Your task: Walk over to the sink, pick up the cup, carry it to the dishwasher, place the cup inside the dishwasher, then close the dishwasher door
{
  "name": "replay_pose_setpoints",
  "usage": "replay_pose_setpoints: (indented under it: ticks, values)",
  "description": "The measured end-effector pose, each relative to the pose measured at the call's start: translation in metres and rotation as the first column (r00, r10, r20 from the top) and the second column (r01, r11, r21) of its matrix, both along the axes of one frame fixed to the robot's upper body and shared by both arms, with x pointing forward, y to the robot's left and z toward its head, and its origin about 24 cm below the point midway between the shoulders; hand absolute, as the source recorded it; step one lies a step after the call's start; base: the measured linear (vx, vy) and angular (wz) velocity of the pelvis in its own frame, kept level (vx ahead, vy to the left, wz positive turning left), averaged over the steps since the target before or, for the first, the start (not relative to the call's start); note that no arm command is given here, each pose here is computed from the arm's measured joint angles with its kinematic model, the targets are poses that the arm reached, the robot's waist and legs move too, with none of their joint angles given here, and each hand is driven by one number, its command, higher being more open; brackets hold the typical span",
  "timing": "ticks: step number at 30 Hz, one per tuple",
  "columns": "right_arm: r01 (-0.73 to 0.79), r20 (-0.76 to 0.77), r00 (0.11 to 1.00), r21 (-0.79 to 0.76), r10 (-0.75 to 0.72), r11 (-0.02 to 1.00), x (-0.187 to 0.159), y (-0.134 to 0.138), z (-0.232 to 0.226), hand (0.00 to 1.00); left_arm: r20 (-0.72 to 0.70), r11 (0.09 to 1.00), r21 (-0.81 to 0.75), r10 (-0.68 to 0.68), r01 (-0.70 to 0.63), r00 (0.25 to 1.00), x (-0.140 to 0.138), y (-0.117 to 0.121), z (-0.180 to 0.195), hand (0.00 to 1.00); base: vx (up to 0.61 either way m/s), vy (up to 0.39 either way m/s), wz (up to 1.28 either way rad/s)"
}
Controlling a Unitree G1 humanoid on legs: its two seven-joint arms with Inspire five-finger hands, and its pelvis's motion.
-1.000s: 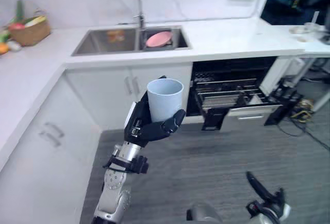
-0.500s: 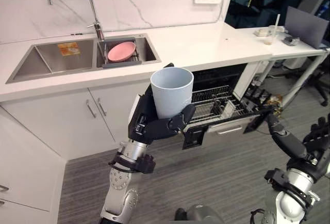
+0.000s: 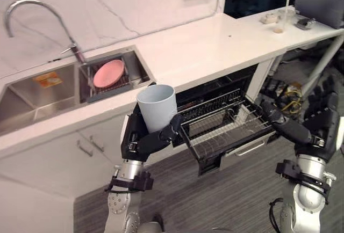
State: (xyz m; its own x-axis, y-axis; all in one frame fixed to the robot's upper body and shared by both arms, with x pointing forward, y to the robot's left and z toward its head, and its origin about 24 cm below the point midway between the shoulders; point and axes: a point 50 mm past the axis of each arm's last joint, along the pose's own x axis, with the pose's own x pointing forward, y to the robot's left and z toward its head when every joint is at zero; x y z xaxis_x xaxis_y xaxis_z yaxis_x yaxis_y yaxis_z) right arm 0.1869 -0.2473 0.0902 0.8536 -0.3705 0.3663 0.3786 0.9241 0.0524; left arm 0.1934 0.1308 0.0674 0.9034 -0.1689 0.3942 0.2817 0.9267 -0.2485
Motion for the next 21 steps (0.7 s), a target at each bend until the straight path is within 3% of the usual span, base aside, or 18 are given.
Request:
replay_pose_setpoints:
  ticks: [9, 13, 16, 21]
  values:
    - [-0.091, 0.076, 0.994, 0.133, 0.082, 0.987, -0.004, 0.008, 0.002, 1.00, 0.019, 0.995, 0.094, -0.034, 0.032, 0.999, 0.009, -0.006, 0.003, 0.00, 0.15, 0.138, -0.20]
    - [-0.276, 0.207, 0.949, 0.188, 0.237, 0.942, 0.014, 0.021, 0.014, 1.00, 0.033, 0.976, 0.208, 0.061, -0.066, 0.998, 0.020, -0.003, 0.004, 0.00, 0.01, 0.033, -0.85]
    - [-0.406, 0.262, 0.894, 0.134, 0.363, 0.904, 0.025, 0.036, 0.026, 1.00, 0.035, 0.940, 0.305, 0.146, -0.149, 0.989, 0.031, -0.001, 0.000, 0.00, -0.01, -0.034, -0.93]
    - [-0.488, 0.333, 0.847, 0.178, 0.415, 0.854, 0.027, 0.035, 0.030, 1.00, 0.073, 0.907, 0.386, 0.149, -0.166, 0.986, 0.043, -0.016, 0.002, 0.00, -0.03, -0.015, -0.23]
